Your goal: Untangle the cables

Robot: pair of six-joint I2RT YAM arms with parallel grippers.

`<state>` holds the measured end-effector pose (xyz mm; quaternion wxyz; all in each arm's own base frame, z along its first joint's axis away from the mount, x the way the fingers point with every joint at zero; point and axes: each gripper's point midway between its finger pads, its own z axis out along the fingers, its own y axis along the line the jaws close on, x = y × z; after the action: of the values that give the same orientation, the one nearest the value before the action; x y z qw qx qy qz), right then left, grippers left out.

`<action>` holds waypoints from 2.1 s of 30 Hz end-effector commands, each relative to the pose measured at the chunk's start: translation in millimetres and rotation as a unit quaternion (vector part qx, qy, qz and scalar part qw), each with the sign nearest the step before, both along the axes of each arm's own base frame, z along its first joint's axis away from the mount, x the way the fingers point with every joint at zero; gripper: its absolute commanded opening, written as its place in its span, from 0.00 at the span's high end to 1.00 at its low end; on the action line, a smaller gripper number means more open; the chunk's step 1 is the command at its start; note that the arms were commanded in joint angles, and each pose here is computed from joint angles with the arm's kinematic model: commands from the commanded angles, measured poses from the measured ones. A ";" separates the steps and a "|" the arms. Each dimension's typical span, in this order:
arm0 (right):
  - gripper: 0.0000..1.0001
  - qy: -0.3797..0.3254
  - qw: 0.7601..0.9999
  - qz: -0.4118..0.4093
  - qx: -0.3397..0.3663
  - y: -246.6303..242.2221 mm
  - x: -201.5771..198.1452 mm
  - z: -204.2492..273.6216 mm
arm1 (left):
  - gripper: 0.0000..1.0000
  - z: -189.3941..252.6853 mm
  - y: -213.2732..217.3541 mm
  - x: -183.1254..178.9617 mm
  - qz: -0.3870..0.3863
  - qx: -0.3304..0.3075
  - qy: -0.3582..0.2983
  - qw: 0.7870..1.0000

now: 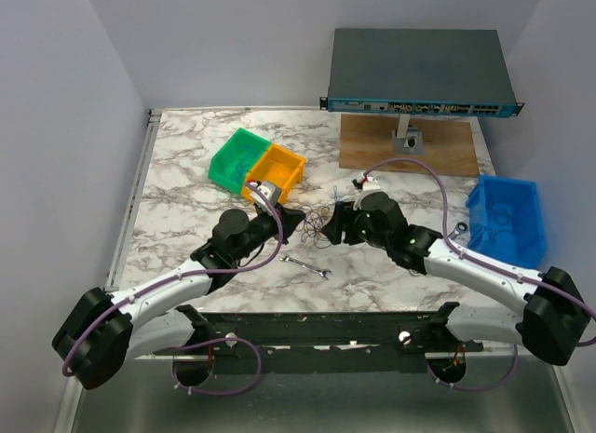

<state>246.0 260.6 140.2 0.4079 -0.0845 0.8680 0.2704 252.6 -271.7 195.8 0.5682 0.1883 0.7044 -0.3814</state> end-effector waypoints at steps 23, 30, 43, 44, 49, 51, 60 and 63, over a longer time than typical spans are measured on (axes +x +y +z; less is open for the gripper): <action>0.99 -0.129 0.895 -0.419 -0.081 -171.0 21.6 63.5 | 1.00 -42.3 111.7 51.5 0.338 0.077 0.096 0.933; 0.99 -0.213 0.789 -0.571 -0.075 -272.0 -27.2 142.1 | 1.00 -58.8 159.6 53.0 0.449 0.086 0.153 0.876; 0.99 -0.241 0.799 -0.537 -0.121 -279.4 -31.2 193.8 | 1.00 -51.7 192.8 43.5 0.523 0.045 0.153 0.837; 0.98 -0.238 0.812 -0.516 -0.133 -267.7 -22.7 184.9 | 1.00 -50.4 191.2 43.1 0.519 0.038 0.151 0.841; 0.96 -0.180 0.792 -0.539 -0.225 -265.2 -0.9 145.6 | 1.00 -44.7 197.9 38.7 0.525 0.016 0.134 0.841; 0.99 -0.127 0.789 -0.554 -0.232 -274.5 13.2 131.4 | 1.00 -40.5 197.6 37.3 0.521 0.001 0.129 0.844; 0.99 -0.099 0.831 -0.529 -0.143 -269.2 69.2 155.5 | 1.00 -15.2 149.0 38.9 0.378 -0.023 0.069 0.923; 0.99 -0.098 0.873 -0.462 -0.123 -244.5 79.7 169.2 | 1.00 -6.5 130.0 33.7 0.318 -0.026 0.046 0.947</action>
<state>304.4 -19.8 282.5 0.5399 0.3093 0.7658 -0.1627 289.4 -105.8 161.2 0.6049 -0.1692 0.7679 -0.1259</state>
